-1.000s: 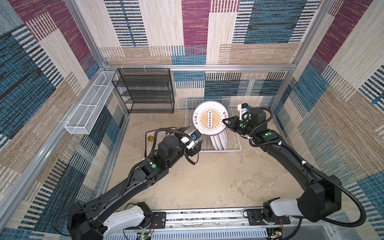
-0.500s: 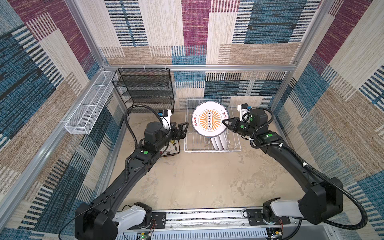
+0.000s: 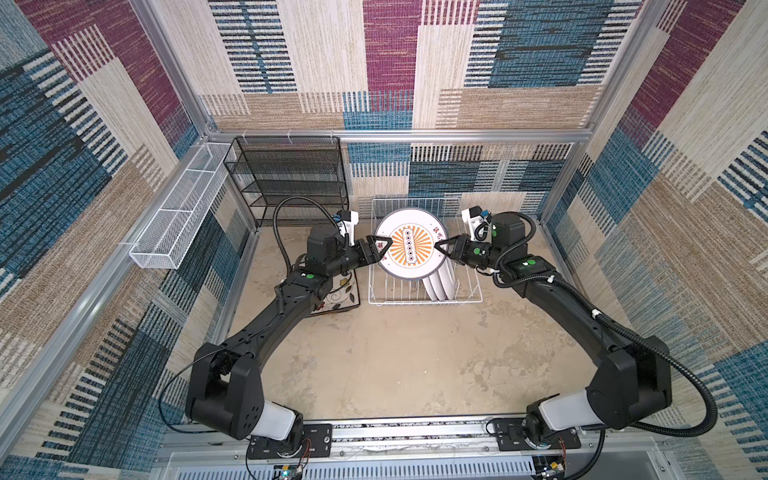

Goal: Unload the plates from the dish rack

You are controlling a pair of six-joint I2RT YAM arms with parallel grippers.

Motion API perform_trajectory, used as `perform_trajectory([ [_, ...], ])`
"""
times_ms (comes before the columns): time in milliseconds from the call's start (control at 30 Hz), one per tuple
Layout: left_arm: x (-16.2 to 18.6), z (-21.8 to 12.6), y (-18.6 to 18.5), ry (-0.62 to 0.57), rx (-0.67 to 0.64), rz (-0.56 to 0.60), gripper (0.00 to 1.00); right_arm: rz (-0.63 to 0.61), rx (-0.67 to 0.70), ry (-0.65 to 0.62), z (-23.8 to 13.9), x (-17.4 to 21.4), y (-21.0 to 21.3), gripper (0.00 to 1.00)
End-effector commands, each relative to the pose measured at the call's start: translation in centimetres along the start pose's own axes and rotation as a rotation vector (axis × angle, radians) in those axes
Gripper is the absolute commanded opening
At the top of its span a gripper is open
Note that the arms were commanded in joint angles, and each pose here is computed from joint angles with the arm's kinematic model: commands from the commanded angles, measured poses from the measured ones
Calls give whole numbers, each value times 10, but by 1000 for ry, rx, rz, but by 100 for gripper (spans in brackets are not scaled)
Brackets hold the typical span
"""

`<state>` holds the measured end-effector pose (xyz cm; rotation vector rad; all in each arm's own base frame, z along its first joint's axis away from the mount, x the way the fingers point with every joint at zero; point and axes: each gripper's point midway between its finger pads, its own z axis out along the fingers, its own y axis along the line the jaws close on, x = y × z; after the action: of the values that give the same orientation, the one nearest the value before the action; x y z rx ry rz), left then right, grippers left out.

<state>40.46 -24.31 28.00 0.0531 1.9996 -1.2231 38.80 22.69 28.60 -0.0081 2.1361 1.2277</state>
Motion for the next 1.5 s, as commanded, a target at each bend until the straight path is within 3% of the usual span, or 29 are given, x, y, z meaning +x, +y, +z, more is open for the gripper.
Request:
perform_trajectory([
  [0,-6,9,-19,12,118,-57,64,-37,-60,1,0,-5,14,0],
  [467,-2,15,-17,42,144,-101,10,-18,-62,26,4,3,8,0],
  [600,0,14,-17,47,138,-106,0,-22,-64,21,3,2,9,5],
  [667,-2,13,-18,44,138,-106,0,-25,-63,19,2,2,9,7],
  [800,-4,8,-22,36,136,-110,0,-39,-50,-1,-1,0,9,21],
  [1067,0,-12,-27,40,80,-135,0,-184,35,-87,-20,-13,10,36],
  [1200,8,-29,-27,46,21,-154,0,-322,101,-152,-39,-19,12,61],
  [1400,30,-60,-21,38,-53,-199,0,-533,192,-191,-70,-20,19,83],
  [1467,41,-69,-18,50,-69,-219,0,-581,202,-188,-78,-16,21,100],
])
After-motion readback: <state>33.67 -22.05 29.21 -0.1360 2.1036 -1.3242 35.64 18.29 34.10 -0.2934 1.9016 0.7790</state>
